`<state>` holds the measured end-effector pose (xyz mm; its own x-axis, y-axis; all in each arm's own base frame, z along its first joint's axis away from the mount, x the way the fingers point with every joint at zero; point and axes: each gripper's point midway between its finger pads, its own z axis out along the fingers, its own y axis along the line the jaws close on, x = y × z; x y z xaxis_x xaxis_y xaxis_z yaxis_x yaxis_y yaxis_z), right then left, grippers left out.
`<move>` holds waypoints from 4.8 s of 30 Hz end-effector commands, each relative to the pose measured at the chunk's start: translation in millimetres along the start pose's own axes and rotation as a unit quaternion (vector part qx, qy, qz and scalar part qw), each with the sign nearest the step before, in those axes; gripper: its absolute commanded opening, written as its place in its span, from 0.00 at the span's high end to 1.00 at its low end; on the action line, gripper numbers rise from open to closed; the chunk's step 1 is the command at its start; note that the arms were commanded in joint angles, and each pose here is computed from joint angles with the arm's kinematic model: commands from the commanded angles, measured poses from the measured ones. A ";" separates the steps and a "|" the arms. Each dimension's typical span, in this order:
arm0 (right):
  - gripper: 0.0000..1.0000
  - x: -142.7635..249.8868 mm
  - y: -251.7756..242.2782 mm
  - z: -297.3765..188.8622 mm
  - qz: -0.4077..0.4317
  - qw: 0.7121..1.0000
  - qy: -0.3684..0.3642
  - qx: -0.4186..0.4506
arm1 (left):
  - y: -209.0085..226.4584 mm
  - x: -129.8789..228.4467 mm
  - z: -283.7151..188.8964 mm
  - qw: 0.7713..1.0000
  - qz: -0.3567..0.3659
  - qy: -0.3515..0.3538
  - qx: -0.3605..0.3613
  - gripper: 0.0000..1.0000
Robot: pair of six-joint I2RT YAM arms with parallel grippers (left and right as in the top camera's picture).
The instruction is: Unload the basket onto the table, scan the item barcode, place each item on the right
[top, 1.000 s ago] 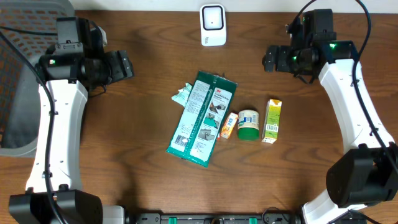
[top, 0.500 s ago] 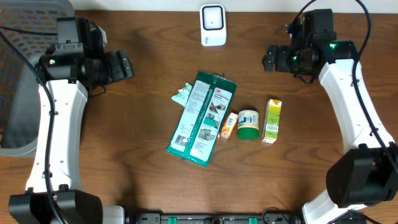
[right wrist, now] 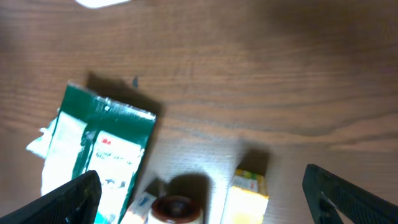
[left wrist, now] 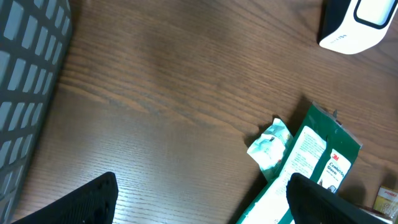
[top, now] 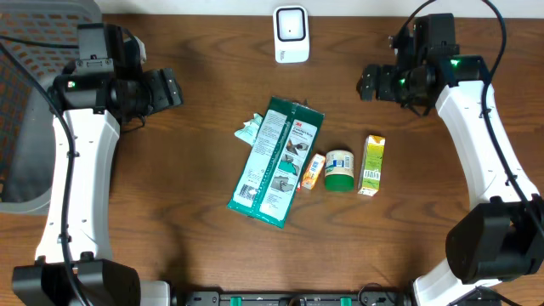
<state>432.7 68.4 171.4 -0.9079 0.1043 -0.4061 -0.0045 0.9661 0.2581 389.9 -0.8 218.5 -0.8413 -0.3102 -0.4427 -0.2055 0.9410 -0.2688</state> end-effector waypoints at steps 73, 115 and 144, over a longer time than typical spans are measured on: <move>0.28 171.2 50.2 32.5 0.028 0.991 0.068 0.111 | -0.5 -1.5 0.2 1.000 -0.002 0.001 0.002 0.13; 0.50 182.7 109.4 86.4 0.010 0.995 0.059 0.086 | -0.5 -1.5 0.2 1.000 -0.002 0.001 0.002 0.13; 0.64 200.3 94.0 94.0 -0.007 0.990 0.072 0.125 | -0.5 -1.5 0.2 1.000 -0.002 0.001 0.002 0.13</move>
<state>294.0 206.7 44.4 -0.9542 0.0798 -0.2883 0.0644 0.9960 0.0625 389.8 -1.3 218.6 -0.8417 -0.3101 -0.4420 -0.2040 0.9406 -0.2713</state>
